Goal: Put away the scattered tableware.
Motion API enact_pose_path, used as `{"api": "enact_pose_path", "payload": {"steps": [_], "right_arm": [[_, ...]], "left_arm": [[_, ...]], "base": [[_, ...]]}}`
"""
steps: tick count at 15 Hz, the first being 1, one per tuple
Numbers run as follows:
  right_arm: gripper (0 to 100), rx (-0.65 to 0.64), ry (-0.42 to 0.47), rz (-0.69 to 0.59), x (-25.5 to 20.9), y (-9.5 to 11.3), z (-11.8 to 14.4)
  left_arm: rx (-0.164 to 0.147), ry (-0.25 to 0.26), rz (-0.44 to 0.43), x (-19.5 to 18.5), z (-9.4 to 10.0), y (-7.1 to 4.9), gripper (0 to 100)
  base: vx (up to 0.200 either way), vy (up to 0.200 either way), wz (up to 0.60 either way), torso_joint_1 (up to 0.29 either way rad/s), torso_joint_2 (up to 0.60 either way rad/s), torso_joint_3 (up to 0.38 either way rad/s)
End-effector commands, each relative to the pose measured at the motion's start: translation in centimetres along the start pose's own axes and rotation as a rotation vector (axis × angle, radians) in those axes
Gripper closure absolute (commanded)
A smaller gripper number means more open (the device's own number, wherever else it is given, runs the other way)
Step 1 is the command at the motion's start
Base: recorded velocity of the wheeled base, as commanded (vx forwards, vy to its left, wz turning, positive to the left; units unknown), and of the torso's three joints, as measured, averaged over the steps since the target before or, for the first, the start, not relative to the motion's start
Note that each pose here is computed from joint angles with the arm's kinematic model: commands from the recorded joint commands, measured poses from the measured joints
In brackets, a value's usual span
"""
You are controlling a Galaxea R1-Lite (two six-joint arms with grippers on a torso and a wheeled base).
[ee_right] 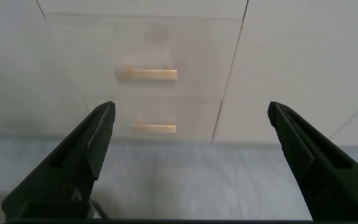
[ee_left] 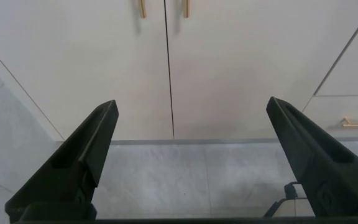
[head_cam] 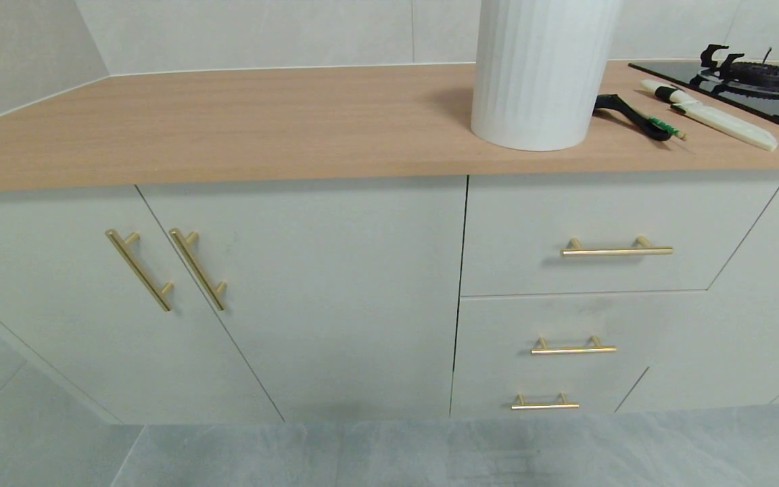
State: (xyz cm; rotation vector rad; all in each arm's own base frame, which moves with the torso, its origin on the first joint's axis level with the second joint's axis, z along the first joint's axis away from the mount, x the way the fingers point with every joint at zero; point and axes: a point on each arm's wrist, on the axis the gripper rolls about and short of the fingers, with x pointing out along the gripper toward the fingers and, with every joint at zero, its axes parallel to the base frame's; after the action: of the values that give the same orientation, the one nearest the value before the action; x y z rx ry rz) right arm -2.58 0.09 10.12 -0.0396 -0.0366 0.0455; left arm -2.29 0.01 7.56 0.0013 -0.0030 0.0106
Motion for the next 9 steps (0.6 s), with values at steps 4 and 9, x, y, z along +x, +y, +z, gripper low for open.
{"api": "enact_pose_path", "payload": {"steps": [4, 9], "right_arm": [[0, 0.037, 0.347, 0.212, 5.8, 0.1, 3.9], [0, 0.068, 0.726, 0.377, 18.1, 1.7, 5.2]], "left_arm": [[0.000, 0.000, 0.000, 0.0, 0.0, 0.0, 0], [-0.001, 0.001, 0.000, 0.0, 0.0, 0.0, 0]], "base": [[0.000, 0.000, 0.00, 0.000, 0.00, 0.000], [0.000, 0.000, 0.00, 0.000, 0.00, 0.000]]}}
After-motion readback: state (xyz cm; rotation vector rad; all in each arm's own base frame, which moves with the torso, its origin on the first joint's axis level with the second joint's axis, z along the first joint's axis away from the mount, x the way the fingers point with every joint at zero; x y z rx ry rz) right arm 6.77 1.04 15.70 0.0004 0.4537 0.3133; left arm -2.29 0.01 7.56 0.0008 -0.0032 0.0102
